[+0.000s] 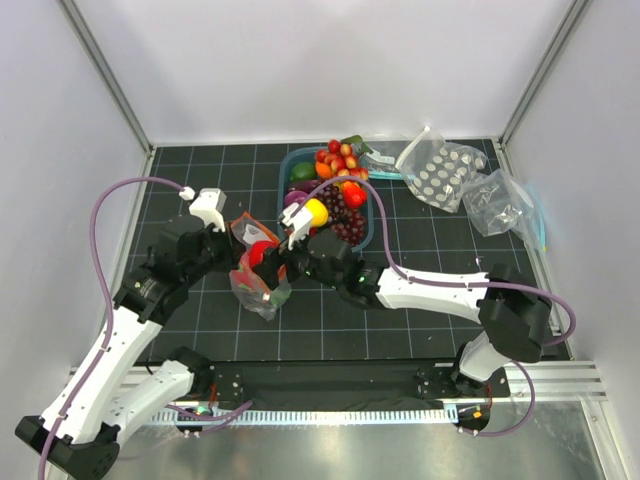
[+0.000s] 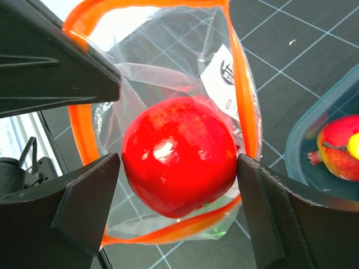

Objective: Place the food in the zip-top bag and seal the zipper
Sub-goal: Place the fake fruit in the zipper food storage bag, then adjust the zipper food storage bag at the center of the board.

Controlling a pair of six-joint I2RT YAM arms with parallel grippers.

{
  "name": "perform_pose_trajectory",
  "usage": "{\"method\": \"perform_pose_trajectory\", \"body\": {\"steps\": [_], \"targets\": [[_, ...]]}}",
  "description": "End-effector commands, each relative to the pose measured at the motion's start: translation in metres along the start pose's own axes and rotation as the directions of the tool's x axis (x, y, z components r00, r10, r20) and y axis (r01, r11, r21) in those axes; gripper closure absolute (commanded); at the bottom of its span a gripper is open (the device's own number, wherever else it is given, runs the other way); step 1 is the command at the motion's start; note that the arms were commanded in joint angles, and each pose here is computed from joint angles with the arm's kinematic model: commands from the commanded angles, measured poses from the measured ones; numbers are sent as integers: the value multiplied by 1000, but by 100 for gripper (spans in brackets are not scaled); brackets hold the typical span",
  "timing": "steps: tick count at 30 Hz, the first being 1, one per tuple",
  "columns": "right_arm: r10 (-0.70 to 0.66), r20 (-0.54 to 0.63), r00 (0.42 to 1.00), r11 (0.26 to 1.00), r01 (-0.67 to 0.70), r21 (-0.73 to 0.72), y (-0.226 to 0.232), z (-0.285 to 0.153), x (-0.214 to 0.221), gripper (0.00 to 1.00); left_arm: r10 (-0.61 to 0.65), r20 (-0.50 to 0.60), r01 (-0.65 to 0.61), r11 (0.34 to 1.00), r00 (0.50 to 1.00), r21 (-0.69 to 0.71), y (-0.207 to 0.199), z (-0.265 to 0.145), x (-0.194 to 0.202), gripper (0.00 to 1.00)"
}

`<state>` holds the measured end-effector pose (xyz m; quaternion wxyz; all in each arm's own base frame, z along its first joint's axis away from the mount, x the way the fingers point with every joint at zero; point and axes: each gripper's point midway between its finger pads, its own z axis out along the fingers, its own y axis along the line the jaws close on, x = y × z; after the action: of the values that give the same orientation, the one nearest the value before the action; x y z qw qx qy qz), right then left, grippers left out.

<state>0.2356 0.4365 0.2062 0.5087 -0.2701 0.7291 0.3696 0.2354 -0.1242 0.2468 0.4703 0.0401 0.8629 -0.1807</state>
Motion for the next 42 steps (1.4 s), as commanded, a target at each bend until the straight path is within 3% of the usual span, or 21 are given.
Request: {"method": "perform_pose_trajectory", "body": {"steps": [1, 18, 21, 24, 36, 39, 41, 42], "targets": [[-8, 78, 997, 1000, 8, -1, 9, 0, -31, 7, 4, 62, -6, 999, 998, 31, -6, -1, -15, 100], [7, 126, 992, 993, -21, 115, -11, -25, -49, 8, 4, 61, -6, 1000, 998, 23, -5, -1, -15, 100], [17, 111, 994, 983, -37, 182, -23, -26, -47, 16, 4, 61, -6, 1000, 998, 23, -5, -1, -15, 100], [39, 71, 997, 968, -56, 245, -37, -24, -43, 35, 4, 60, -6, 1000, 998, 23, -5, 0, -15, 100], [57, -111, 992, 951, -20, 308, -50, -4, -14, 46, 4, 61, -5, 1000, 998, 15, -3, 0, -15, 100], [69, -138, 988, 944, -20, 328, -56, -1, -10, 53, 4, 63, -5, 1000, 998, 6, -1, 0, -15, 100], [82, -140, 987, 947, -33, 321, -56, 0, -10, 62, 5, 62, -5, 1000, 998, 2, -1, 0, -15, 100], [85, -142, 986, 946, -35, 322, -57, 0, -9, 71, 4, 65, -4, 1000, 998, 0, -1, 0, -16, 100]]}}
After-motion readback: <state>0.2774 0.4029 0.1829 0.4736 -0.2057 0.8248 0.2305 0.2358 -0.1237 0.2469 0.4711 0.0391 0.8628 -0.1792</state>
